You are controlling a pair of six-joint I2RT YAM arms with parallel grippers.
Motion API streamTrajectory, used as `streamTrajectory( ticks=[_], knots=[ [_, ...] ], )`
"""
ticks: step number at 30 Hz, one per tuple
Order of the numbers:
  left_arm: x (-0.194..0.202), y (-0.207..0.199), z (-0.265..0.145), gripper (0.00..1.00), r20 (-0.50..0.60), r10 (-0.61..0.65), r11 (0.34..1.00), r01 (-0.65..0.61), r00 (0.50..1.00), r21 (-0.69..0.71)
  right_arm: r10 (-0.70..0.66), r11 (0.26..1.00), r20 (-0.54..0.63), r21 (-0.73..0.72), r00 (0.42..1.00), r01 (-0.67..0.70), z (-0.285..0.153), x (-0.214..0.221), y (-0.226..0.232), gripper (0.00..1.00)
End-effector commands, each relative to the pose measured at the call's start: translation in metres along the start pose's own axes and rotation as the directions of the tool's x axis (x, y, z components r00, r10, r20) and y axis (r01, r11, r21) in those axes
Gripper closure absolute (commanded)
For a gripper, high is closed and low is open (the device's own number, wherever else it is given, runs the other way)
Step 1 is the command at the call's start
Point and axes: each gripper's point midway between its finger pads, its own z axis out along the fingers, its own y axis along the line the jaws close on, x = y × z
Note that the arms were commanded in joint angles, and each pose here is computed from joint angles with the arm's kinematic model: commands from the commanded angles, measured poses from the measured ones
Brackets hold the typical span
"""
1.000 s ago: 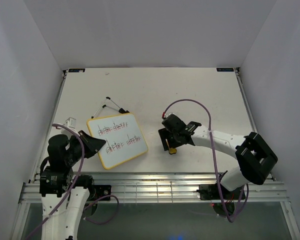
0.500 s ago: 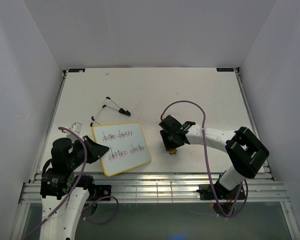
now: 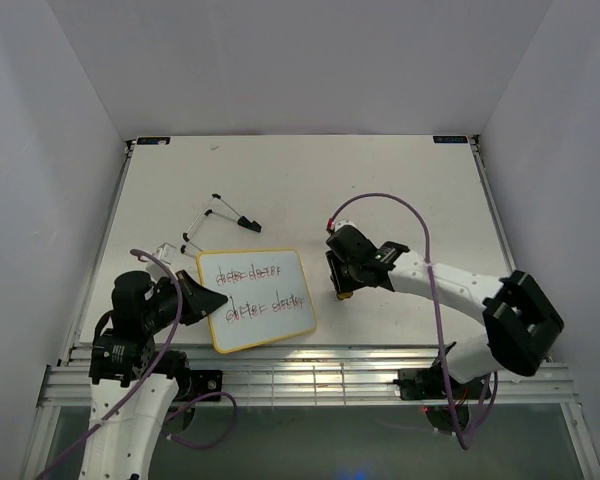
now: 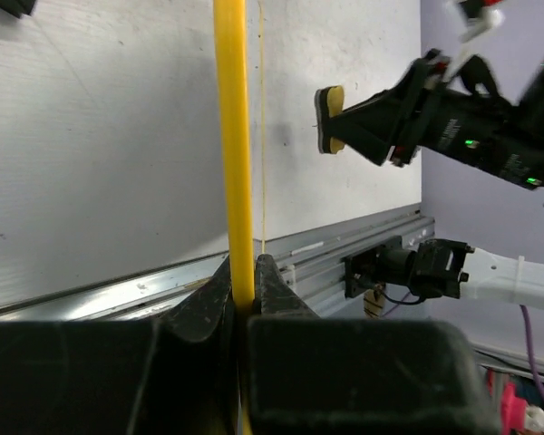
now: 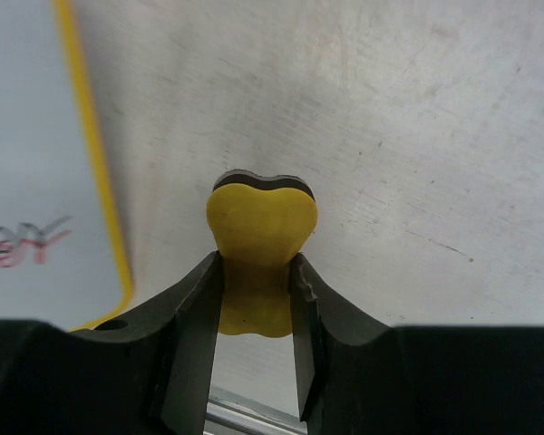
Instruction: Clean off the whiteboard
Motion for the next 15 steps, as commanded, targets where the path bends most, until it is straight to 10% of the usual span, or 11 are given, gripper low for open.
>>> streamTrajectory(
  ticks=[1,6,15],
  knots=[
    [0.0,-0.02,0.01,1.0,-0.038,0.025,0.991,-0.019,0.999,0.136,0.009,0.996,0.148,-0.091,0.989,0.004,-0.041,-0.03,0.011,0.69],
    [0.007,-0.028,0.035,1.0,-0.133,-0.046,0.958,0.081,0.99,0.276,-0.014,0.884,0.336,-0.436,0.942,0.168,-0.097,-0.057,0.071,0.74],
    [0.007,-0.023,0.06,1.0,-0.208,-0.043,0.944,0.108,0.977,0.311,-0.174,0.793,0.457,-0.461,0.872,0.399,-0.127,-0.091,0.139,0.78]
  ],
)
